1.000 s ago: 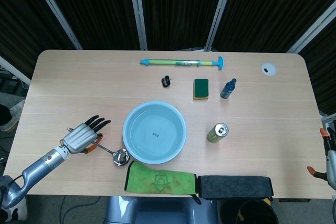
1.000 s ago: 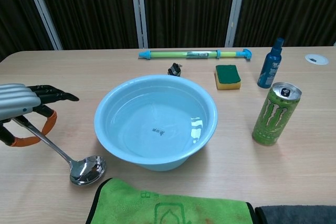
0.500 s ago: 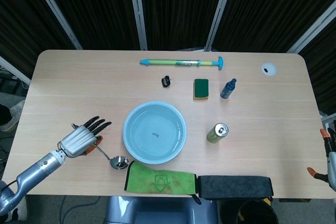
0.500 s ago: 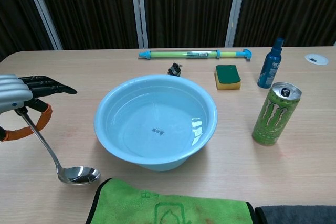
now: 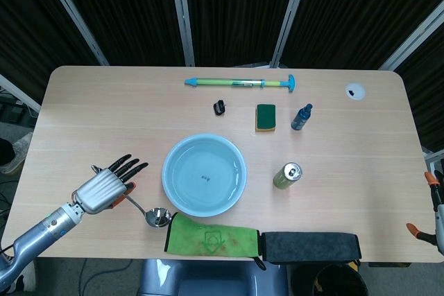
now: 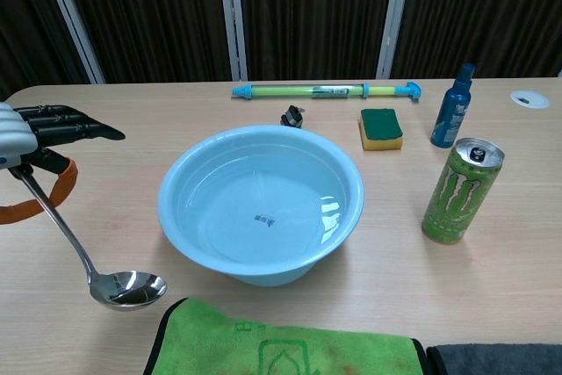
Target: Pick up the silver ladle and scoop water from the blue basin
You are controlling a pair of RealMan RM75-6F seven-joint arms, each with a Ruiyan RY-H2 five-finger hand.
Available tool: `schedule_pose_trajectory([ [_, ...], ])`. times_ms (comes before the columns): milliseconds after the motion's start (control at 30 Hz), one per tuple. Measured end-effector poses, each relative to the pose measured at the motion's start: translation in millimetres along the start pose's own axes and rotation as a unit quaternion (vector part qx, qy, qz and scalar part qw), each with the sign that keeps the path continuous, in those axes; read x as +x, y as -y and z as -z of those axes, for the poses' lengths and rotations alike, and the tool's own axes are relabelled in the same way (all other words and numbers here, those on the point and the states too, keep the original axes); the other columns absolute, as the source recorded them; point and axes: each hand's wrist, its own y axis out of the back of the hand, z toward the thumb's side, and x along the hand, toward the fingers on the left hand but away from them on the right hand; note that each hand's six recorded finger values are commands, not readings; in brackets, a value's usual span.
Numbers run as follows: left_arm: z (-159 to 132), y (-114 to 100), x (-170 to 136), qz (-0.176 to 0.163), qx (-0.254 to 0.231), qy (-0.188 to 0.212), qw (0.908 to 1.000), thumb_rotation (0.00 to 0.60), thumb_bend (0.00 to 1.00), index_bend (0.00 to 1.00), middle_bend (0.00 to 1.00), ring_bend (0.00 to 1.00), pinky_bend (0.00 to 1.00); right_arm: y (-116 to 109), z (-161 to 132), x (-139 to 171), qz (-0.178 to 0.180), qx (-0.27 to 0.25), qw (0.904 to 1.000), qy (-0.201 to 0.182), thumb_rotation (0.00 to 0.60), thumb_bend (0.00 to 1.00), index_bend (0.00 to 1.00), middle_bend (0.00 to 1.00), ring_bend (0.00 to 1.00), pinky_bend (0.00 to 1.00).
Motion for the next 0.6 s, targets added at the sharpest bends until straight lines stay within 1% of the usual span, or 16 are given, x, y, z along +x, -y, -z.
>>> schedule_pose_trajectory([
  [200,-7.8,-23.5,-2.4,-0.027,0.014,0.011,0.9995,0.6,0.5,0.62,0.0,0.0,0.0,-4.3,-1.1,4.9,0.006,-0.008,0.9999,-0.009,0.6,0.0,0.0,0.0,0.0,0.0],
  [400,-22.0,-57.1,-2.3,-0.065,0.029,0.034,0.9969,0.6,0.5,0.63,0.0,0.0,0.0,-7.1,-1.8,9.0,0.008,-0.014,0.9997,-0.017,0.6,0.0,0.0,0.0,0.0,0.0],
  [533,-32.6,-82.9,-1.5,-0.096,0.036,0.052,0.9934,0.6,0.49,0.64,0.0,0.0,0.0,-8.2,-2.2,11.2,0.009,-0.015,0.9996,-0.022,0.6,0.0,0.0,0.0,0.0,0.0],
  [600,-33.9,-91.0,0.8,-0.107,0.04,0.055,0.9919,0.6,0.49,0.64,0.0,0.0,0.0,-8.5,-2.2,12.1,0.009,-0.017,0.9996,-0.023,0.6,0.0,0.0,0.0,0.0,0.0],
])
